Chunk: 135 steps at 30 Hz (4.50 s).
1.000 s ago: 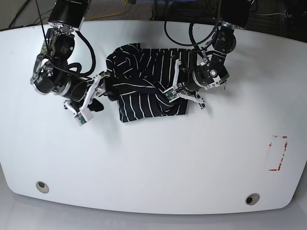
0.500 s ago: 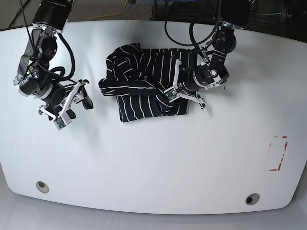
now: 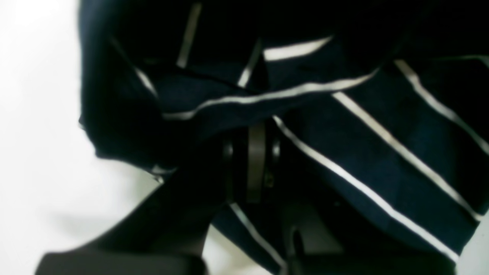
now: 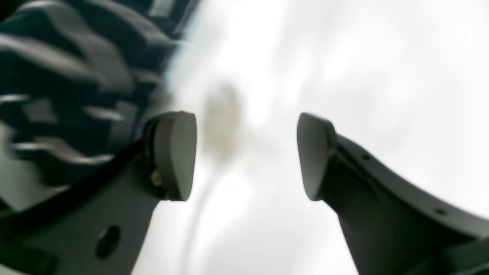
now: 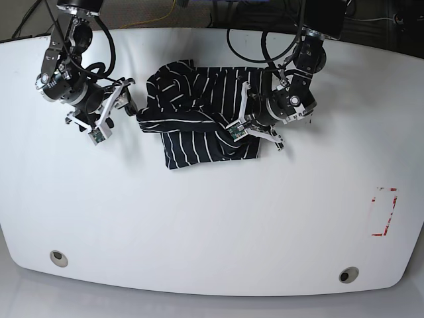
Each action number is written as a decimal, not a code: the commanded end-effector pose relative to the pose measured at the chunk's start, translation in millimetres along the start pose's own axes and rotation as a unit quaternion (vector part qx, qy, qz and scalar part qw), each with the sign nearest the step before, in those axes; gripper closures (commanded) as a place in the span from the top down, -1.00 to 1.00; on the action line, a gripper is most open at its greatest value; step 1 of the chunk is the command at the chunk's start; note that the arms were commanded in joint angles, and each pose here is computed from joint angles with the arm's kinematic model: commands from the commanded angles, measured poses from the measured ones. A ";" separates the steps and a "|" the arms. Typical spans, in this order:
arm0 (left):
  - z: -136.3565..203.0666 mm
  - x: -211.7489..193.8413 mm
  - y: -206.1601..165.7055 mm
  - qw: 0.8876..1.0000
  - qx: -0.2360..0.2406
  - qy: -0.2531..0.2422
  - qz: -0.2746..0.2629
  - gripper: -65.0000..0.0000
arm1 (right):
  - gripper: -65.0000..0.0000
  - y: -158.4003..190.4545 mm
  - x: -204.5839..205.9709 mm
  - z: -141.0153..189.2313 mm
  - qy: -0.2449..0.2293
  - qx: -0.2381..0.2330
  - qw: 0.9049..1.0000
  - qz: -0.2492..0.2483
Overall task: Layout the t-shirt on the table in an organized manner, then fold the t-shirt properly
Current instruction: 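Release the folded end and raise the right gripper away, then grasp the folded shirt with the left gripper and lift it, then grasp the shirt edge with the right gripper beside the left gripper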
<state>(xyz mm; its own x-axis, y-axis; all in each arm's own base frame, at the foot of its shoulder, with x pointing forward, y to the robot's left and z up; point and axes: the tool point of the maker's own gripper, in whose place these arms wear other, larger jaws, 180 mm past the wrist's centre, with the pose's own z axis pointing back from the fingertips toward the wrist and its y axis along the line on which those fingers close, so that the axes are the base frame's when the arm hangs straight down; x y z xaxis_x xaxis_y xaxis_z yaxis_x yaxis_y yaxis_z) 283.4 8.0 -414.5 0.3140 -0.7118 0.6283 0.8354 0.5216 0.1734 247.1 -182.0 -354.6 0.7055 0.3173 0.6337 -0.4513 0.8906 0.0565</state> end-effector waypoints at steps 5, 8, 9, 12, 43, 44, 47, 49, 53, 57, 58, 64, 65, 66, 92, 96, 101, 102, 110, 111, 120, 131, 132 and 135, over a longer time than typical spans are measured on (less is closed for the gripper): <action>1.7 5.6 3.9 1.000 0.005 -0.004 -0.005 -0.90 | 0.21 19.4 23.9 2.0 -0.036 0.014 0.999 -0.002; 3.1 7.7 5.2 1.000 0.008 -0.007 -0.005 -0.90 | 0.21 29.8 34.3 0.6 -0.060 0.038 0.997 -0.015; 4.5 9.6 6.6 1.000 0.010 -0.010 -0.006 -0.90 | 0.21 32.1 36.2 0.8 -0.065 0.043 0.997 -0.017; 11.2 20.0 11.2 0.999 0.021 -0.024 -0.013 -0.90 | 0.21 40.3 42.3 0.2 -0.082 0.061 0.994 -0.027; 82.4 85.3 83.5 0.983 0.158 -0.060 -0.070 -0.90 | 0.21 156.8 67.4 -30.3 -0.090 0.206 0.974 0.006; 85.7 87.3 89.4 0.982 0.166 -0.062 -0.070 -0.90 | 0.21 155.9 66.6 -30.8 -0.088 0.203 0.975 0.007; 99.7 89.7 115.6 0.976 0.200 -0.066 -0.058 -0.90 | 0.21 158.9 65.7 -33.6 -0.080 0.201 0.976 0.020; 107.8 90.9 128.9 0.972 0.218 -0.069 -0.052 -0.90 | 0.21 165.4 67.2 -34.7 -0.080 0.206 0.975 0.027; 118.6 93.3 145.9 0.967 0.240 -0.074 -0.045 -0.90 | 0.21 175.3 80.3 -37.6 -0.090 0.210 0.973 0.036; 125.4 91.8 153.7 0.964 0.252 -0.075 -0.038 -0.90 | 0.21 178.9 89.0 -44.0 -0.091 0.202 0.974 0.035; 127.5 90.2 156.6 0.963 0.257 -0.075 -0.034 -0.90 | 0.21 182.6 91.7 -46.2 -0.092 0.207 0.974 0.034; 139.2 79.9 171.1 0.958 0.279 -0.072 -0.015 -0.90 | 0.21 198.5 113.2 -64.7 -0.090 0.227 0.969 0.042; 140.4 79.3 172.1 0.957 0.281 -0.072 -0.013 -0.90 | 0.21 197.1 115.5 -66.1 -0.090 0.226 0.969 0.042; 141.7 79.3 172.7 0.956 0.283 -0.072 -0.014 -0.90 | 0.21 196.3 117.9 -66.4 -0.092 0.226 0.969 0.043; 128.2 120.2 151.1 0.960 0.251 -0.124 -0.013 -0.90 | 0.21 82.3 143.1 -52.7 -0.114 0.103 0.987 0.048; 124.7 132.6 140.2 0.961 0.240 -0.139 -0.013 -0.90 | 0.21 81.9 139.7 -54.1 -0.109 0.101 0.988 0.047; 110.8 145.1 116.2 0.967 0.209 -0.145 -0.018 -0.90 | 0.21 72.9 124.6 -66.0 -0.082 0.104 0.991 0.031; 107.2 145.7 110.2 0.969 0.201 -0.142 -0.021 -0.90 | 0.21 64.8 119.9 -66.0 -0.076 0.097 0.992 0.028; 86.5 152.9 68.8 0.979 0.150 -0.132 -0.039 -0.90 | 0.21 15.7 110.9 -59.5 -0.065 0.055 0.996 0.011; 83.3 154.2 60.6 0.980 0.141 -0.132 -0.044 -0.90 | 0.21 11.7 110.1 -58.1 -0.063 0.050 0.997 0.014; 63.3 153.9 0.2 0.986 0.072 -0.128 -0.079 -0.92 | -0.72 -17.2 100.2 -46.2 -0.054 0.016 0.998 0.011; 48.1 137.5 -35.0 0.985 0.053 -0.115 -0.119 -0.93 | -0.94 -18.6 78.2 -45.8 -0.037 0.014 0.999 -0.003; 47.2 135.5 -34.9 0.985 0.052 -0.112 -0.118 -0.93 | -0.94 -18.0 76.5 -45.8 -0.035 0.014 0.999 -0.003; 44.6 120.0 -25.9 0.987 0.058 -0.092 -0.116 -0.93 | -0.94 -17.0 71.6 -46.4 -0.031 0.015 0.999 -0.006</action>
<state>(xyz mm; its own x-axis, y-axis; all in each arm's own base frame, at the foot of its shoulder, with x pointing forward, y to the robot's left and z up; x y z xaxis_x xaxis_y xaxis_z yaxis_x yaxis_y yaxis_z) 270.4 -75.0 -318.0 0.0389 -0.7359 0.6760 0.8327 0.3978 0.3851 322.4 -153.6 -359.0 0.7059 0.2874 0.6474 -0.4626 0.8792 0.1141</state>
